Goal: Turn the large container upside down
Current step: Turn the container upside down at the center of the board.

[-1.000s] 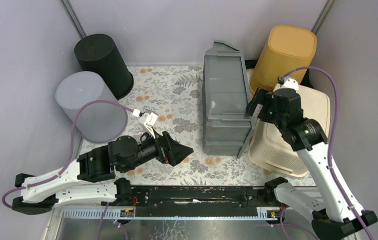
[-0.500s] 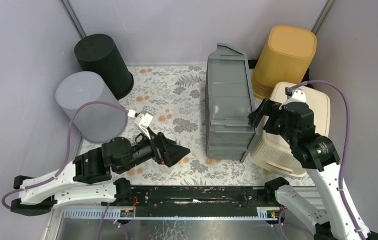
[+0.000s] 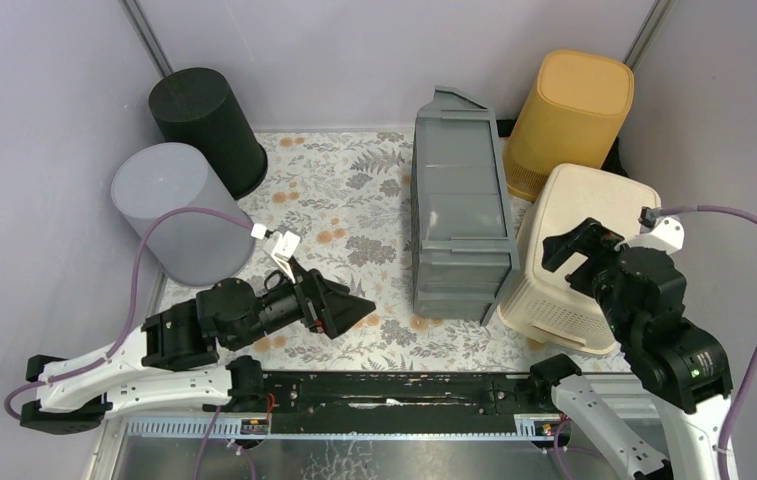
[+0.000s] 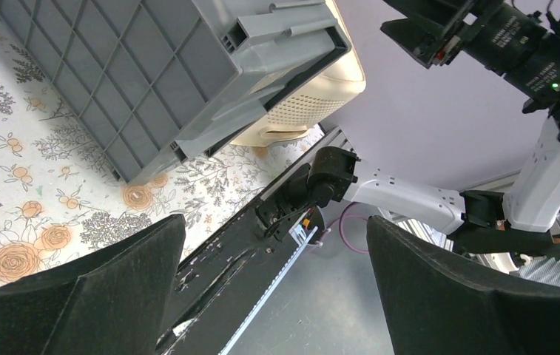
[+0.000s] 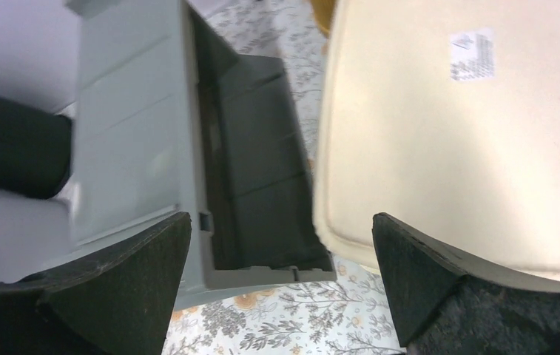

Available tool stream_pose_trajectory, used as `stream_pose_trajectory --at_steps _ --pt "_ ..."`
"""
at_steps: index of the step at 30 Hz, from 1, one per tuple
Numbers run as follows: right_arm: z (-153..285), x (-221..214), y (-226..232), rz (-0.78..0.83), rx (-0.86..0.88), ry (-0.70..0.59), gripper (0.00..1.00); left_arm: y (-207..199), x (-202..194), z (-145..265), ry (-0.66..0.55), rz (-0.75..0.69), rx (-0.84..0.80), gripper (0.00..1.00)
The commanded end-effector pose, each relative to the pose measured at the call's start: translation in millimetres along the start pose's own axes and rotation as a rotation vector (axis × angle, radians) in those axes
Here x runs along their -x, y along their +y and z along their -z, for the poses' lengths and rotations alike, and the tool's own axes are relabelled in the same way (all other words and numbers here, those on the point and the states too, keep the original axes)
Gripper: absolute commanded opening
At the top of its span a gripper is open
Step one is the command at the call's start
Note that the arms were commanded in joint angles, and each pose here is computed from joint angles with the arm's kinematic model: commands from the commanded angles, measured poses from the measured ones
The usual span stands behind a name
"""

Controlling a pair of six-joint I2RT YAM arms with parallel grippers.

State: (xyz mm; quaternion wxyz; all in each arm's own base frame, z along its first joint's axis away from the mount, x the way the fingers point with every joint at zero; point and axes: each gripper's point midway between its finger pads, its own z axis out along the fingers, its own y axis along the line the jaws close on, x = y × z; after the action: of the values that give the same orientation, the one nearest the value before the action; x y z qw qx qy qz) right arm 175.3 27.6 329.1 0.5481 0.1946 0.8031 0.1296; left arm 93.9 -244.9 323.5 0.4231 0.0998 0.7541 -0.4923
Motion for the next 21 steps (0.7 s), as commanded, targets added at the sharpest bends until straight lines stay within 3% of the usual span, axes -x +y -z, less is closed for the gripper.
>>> stream_pose_trajectory --at_steps 1,4,11,16,21 --pt "-9 -25 -44 -0.053 -0.237 0.04 0.99 -15 5 -1 -0.02 0.003 -0.073 1.0" --pt "-8 -49 -56 -0.158 -0.251 0.049 0.99 -18 3 -2 -0.018 0.003 -0.091 1.0" --pt "1 -99 -74 -0.416 -0.289 0.115 0.86 -22 0 -4 -0.008 -0.002 -0.112 1.0" --pt "2 -123 -97 -0.487 -0.357 0.106 0.8 -22 -1 -5 -0.003 -0.003 -0.114 1.0" --pt "-3 -121 -122 -0.478 -0.458 0.009 0.8 -20 -1 -3 -0.011 0.006 -0.116 1.0"
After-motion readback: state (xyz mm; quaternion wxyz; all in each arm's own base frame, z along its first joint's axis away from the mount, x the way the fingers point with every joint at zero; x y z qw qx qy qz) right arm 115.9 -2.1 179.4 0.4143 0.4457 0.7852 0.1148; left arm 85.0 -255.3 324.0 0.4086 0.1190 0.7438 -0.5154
